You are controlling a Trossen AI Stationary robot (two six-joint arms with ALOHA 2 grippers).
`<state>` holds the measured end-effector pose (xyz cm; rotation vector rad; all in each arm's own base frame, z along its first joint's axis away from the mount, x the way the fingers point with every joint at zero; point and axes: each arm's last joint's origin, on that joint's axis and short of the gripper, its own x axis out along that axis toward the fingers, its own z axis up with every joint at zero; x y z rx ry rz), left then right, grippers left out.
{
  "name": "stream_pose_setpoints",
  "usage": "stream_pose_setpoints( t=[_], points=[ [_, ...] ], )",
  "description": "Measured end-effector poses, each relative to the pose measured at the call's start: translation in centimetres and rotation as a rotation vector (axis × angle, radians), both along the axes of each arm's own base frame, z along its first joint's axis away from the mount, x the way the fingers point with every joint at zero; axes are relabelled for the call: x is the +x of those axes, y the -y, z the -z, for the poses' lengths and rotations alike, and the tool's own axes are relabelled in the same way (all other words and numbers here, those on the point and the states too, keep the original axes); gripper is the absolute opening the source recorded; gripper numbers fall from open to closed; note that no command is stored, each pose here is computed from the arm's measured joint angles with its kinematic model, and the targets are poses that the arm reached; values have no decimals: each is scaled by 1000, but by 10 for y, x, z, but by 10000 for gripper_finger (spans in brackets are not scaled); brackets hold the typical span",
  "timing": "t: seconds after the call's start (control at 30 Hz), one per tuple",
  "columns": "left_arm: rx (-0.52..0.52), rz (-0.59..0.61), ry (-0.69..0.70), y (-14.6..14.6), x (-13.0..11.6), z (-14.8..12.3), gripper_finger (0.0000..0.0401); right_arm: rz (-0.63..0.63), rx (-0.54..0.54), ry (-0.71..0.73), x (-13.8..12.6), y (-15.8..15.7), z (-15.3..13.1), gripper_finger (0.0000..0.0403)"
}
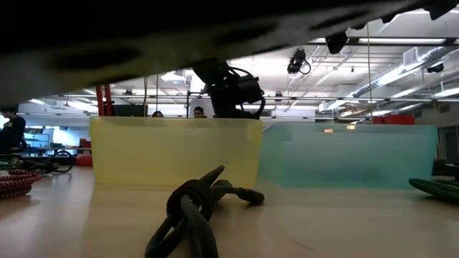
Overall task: Pick & Place USB Port
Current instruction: Put the black charger cable into the yellow bin
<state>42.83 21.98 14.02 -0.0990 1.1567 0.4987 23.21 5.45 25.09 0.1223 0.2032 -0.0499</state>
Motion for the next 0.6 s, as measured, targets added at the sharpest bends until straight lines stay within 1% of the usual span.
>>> stream_pose_setpoints(
  t=[0.1, 0.23, 0.3, 0.43, 0.5, 0.6],
  points=[
    [-16, 27, -1, 2, 0, 0, 136, 2, 2, -18, 3, -1, 4, 136],
    [12, 72, -33, 3, 0, 0, 119, 3, 0, -27, 5, -1, 7, 136],
    [40, 90, -53, 5, 1, 0, 115, 1, -7, -22, 6, -1, 7, 136],
    [90, 91, -76, 8, 2, -3, 113, 0, -11, -20, 6, -1, 7, 136],
    [98, 90, -62, 9, 2, -9, 113, 0, -10, -20, 6, -1, 7, 136],
    [109, 74, -33, 7, -2, -26, 113, 0, -10, -20, 6, -1, 7, 136]
  ],
)
